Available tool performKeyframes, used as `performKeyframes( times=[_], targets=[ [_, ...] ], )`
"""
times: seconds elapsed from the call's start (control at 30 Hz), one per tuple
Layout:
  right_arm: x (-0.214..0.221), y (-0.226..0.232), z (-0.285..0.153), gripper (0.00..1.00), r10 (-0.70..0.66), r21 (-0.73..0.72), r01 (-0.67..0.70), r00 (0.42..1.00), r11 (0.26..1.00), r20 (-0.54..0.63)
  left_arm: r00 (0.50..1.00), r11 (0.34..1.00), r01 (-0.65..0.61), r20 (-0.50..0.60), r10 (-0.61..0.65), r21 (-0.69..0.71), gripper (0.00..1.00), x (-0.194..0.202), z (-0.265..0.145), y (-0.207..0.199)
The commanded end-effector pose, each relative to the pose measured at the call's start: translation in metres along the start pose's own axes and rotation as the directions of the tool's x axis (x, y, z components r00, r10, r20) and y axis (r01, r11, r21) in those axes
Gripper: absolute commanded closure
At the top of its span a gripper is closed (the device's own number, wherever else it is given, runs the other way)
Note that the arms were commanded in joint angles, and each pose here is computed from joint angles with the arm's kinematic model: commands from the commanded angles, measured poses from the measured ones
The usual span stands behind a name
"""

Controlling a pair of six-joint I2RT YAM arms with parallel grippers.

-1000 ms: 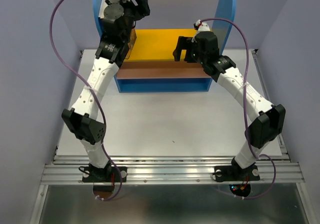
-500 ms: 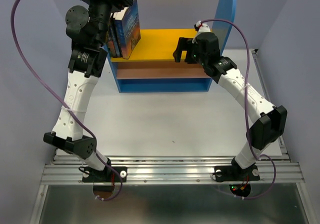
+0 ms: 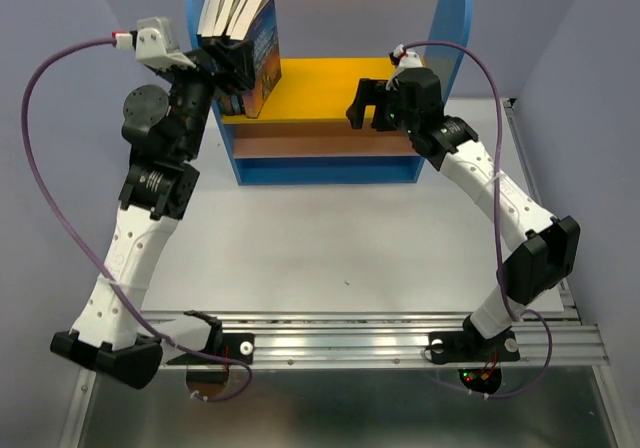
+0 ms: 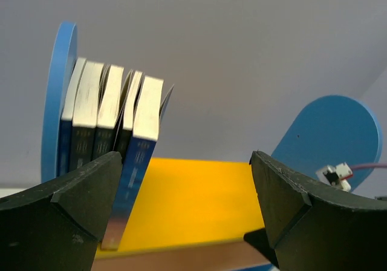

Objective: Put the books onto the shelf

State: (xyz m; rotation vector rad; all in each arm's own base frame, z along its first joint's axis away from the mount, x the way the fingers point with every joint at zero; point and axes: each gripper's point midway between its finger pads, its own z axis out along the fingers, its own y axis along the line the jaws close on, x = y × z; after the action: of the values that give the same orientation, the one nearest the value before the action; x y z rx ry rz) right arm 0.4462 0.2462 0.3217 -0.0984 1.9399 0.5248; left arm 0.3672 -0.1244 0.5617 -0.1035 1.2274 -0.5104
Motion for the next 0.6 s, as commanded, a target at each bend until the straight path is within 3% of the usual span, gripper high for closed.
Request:
performKeyframes(
  times=[0.0,0.23,0.37,0.5,0.57],
  targets=[
    [0.003,0.006,-0.015,0.00,-0.014,-0.029,0.013,1.000,0.999,-0.016,0.997,0.999,0.046,0.065,-0.047,0.018,0.01,-0.019,-0.040,-0.002],
    [0.011,-0.001,-0.033,0.00,-0.006,-0.010,0.006,1.000,1.000,-0.018,0.977,0.986,0.169,-0.127,-0.169,-0.011,0.01,0.074,-0.096,0.021],
    [0.019,-0.016,-0.057,0.00,0.023,0.054,-0.023,1.000,0.998,0.000,0.956,0.944,0.231,-0.127,-0.265,-0.234,0.01,0.108,-0.130,0.066],
    [0.021,-0.030,-0.106,0.00,0.112,0.097,-0.120,0.991,0.988,0.078,0.917,0.836,0.244,-0.164,-0.364,-0.492,0.01,0.161,-0.170,0.113],
    [0.045,-0.043,-0.115,0.00,0.138,0.136,-0.145,0.989,0.980,0.060,0.907,0.816,0.227,-0.189,-0.376,-0.531,0.01,0.178,-0.183,0.122]
  ],
)
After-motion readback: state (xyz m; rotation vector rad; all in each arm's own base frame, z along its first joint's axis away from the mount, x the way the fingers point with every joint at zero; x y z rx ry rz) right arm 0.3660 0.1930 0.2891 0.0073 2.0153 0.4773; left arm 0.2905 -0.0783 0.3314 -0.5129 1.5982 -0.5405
